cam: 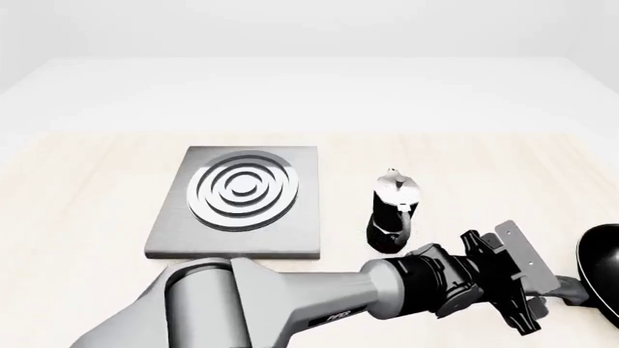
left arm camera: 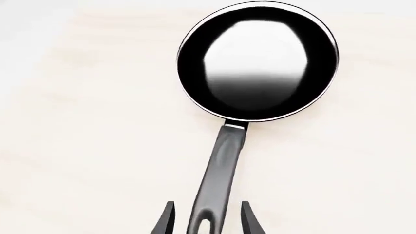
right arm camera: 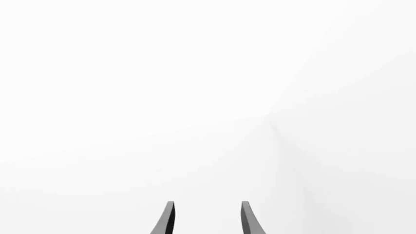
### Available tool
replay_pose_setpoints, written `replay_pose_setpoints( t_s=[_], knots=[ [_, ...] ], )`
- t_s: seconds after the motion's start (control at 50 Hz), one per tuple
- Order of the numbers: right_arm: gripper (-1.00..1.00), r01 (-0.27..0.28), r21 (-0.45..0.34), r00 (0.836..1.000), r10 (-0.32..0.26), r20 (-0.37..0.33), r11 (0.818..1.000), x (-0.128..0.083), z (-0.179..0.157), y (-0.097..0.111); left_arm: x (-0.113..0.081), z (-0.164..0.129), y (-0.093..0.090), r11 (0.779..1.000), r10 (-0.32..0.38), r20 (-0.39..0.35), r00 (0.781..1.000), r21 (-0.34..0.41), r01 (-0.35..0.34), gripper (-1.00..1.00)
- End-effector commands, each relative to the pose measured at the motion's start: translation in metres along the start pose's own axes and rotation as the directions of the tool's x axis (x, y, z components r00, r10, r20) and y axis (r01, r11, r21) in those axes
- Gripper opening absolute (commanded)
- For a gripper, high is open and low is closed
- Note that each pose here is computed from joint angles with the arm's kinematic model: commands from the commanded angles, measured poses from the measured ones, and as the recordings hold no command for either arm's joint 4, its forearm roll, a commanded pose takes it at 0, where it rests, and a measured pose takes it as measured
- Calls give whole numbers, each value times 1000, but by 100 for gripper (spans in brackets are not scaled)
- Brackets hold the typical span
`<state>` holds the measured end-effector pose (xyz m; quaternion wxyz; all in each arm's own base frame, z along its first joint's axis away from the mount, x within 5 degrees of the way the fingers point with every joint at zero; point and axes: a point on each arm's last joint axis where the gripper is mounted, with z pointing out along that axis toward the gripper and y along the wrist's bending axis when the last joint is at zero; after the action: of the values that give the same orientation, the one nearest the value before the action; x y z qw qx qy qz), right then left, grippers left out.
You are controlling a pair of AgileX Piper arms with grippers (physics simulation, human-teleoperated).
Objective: Put the frying pan on the stove.
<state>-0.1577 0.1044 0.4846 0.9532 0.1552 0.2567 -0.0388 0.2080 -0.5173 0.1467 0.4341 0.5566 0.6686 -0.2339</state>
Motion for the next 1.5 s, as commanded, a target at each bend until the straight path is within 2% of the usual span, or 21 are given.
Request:
replay_pose_setpoints(
  t_s=[0.02,0.1,0.2,0.34,0.6,0.76,0.9,0.92,1.08,1.24,1.42,1.5],
  knots=[
    [100,0,0,1000,0,3,1000,4,2,-1,9,1,-17,1000,-9,-7,1000,25,10,100],
    [100,0,1,1000,0,4,1000,6,3,-2,11,2,-20,1000,-12,-9,1000,28,12,100],
    [100,1,3,1000,-1,7,1000,9,5,-3,16,8,-14,1000,-21,-20,1000,20,21,100],
    [100,1,-5,1000,-1,6,1000,-1,0,0,19,17,-6,999,-31,-32,999,8,32,100],
    [100,1,-10,1000,-1,4,1000,-8,-4,1,21,25,7,999,-37,-47,998,-9,37,100],
    [100,2,-5,1000,-2,8,1000,2,2,-1,24,26,-2,999,-42,-48,998,4,42,100],
    [100,1,0,1000,-1,8,1000,8,4,-3,25,29,6,999,-44,-49,998,-8,44,100],
    [100,1,-2,1000,-1,9,1000,8,4,-3,24,29,9,999,-44,-48,998,-12,43,-100],
    [100,-1,-5,1000,1,7,1000,5,3,-3,21,25,11,998,-59,-31,998,-18,58,-100],
    [100,-1,-1,1000,1,8,1000,13,6,-6,20,23,14,997,-69,-12,998,-25,69,-100],
    [100,-4,1,1000,4,11,1000,17,8,-7,16,9,10,997,-77,52,996,-27,79,-100],
    [100,-5,1,1000,5,13,1000,19,9,-8,-3,-14,19,996,-78,63,995,-37,80,-100]
  ],
)
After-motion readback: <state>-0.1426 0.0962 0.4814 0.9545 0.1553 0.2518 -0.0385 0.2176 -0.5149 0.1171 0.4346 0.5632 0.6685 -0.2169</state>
